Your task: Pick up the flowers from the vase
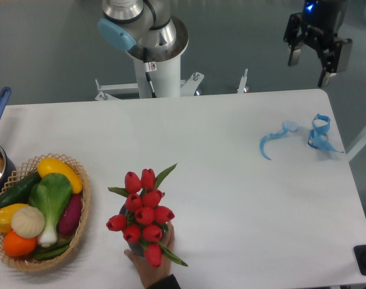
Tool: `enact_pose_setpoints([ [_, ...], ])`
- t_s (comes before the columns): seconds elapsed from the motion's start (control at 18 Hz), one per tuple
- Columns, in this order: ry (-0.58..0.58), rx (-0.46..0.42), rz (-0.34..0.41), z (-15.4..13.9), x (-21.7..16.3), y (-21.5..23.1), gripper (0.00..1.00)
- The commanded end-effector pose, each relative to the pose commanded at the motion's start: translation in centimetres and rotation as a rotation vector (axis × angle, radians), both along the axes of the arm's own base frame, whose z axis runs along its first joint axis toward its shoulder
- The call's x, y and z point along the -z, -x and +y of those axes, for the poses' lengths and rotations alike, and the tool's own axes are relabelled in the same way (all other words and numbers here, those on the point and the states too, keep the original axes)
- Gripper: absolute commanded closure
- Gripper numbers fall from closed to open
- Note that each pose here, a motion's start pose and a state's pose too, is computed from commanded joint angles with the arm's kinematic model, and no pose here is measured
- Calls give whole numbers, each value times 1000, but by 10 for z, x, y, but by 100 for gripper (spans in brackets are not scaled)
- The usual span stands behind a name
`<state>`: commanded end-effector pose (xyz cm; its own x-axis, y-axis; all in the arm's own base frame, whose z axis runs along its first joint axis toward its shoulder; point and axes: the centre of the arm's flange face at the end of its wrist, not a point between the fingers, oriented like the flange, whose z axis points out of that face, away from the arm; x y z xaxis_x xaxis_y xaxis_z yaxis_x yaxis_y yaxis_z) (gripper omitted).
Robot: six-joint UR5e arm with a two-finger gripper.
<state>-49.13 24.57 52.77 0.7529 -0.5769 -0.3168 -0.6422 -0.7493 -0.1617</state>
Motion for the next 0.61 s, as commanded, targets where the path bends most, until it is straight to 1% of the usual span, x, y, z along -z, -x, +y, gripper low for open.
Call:
enact_pose_setpoints([
  [0.28, 3, 5, 10, 2, 0, -2, 0],
  [0.39, -6, 3, -3, 0, 5, -10, 0],
  [0.44, -35, 2, -17, 2, 8, -12, 0],
  [0.5, -93, -38, -58, 7, 12, -17, 0],
  [0.61, -158, -210, -154, 11, 16, -24, 0],
])
